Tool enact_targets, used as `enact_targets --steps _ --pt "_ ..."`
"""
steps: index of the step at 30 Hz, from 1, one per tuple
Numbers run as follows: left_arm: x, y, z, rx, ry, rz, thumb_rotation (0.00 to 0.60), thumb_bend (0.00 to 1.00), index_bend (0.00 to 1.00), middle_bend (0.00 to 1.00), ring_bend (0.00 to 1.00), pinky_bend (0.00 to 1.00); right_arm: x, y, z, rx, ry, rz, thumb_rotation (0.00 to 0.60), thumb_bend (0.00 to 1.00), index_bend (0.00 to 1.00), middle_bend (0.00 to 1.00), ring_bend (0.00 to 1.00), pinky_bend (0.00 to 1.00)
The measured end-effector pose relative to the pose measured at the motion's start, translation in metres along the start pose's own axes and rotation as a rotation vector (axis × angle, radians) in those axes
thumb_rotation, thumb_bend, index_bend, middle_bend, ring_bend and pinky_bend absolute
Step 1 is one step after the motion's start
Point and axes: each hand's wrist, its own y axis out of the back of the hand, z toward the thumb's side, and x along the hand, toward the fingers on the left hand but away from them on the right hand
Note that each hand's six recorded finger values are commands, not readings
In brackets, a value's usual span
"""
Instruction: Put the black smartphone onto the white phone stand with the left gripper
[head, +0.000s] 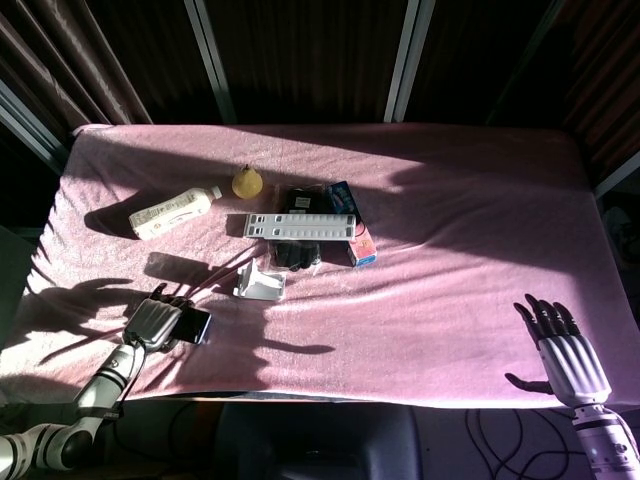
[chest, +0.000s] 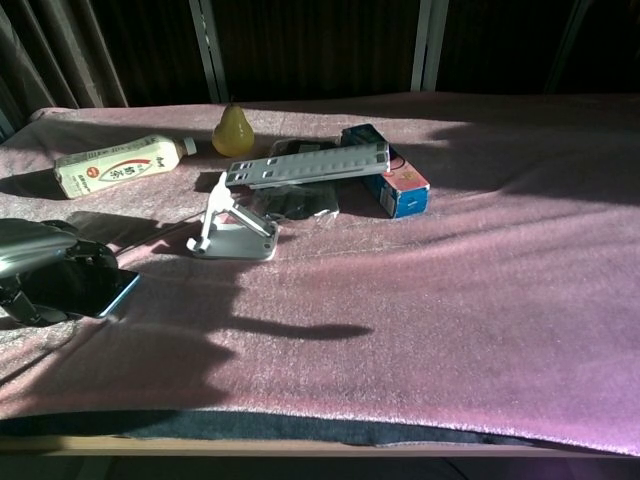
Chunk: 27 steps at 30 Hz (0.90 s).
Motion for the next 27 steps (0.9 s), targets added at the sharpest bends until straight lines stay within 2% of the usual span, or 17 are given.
enact_targets --steps 7,13,16,19,27 --pt "-0.006 0.009 -0.006 -0.049 -0.004 0.111 0.600 0.39 0.87 1.00 0.64 0.08 0.000 0.000 0.000 0.001 0.001 -0.001 0.600 0.17 0.00 0.00 0.00 0.00" --pt "-0.013 0.015 -0.010 -0.159 -0.017 0.188 0.600 0.39 0.87 1.00 0.64 0.09 0.000 0.000 0.001 0.001 0.003 -0.001 0.600 0.17 0.00 0.00 0.00 0.00" --pt "-0.016 0.021 -0.010 -0.274 -0.027 0.235 0.600 0.39 0.87 1.00 0.64 0.11 0.000 0.000 0.001 0.000 0.003 -0.001 0.600 0.17 0.00 0.00 0.00 0.00" --pt "-0.020 0.027 -0.010 -0.435 -0.047 0.274 0.600 0.39 0.87 1.00 0.64 0.12 0.000 -0.001 0.001 0.001 0.007 0.004 0.600 0.17 0.00 0.00 0.00 0.00" --pt "-0.021 0.057 -0.003 -0.918 -0.188 0.309 0.600 0.40 0.87 1.00 0.63 0.12 0.000 -0.001 0.001 -0.001 0.005 0.004 0.600 0.17 0.00 0.00 0.00 0.00"
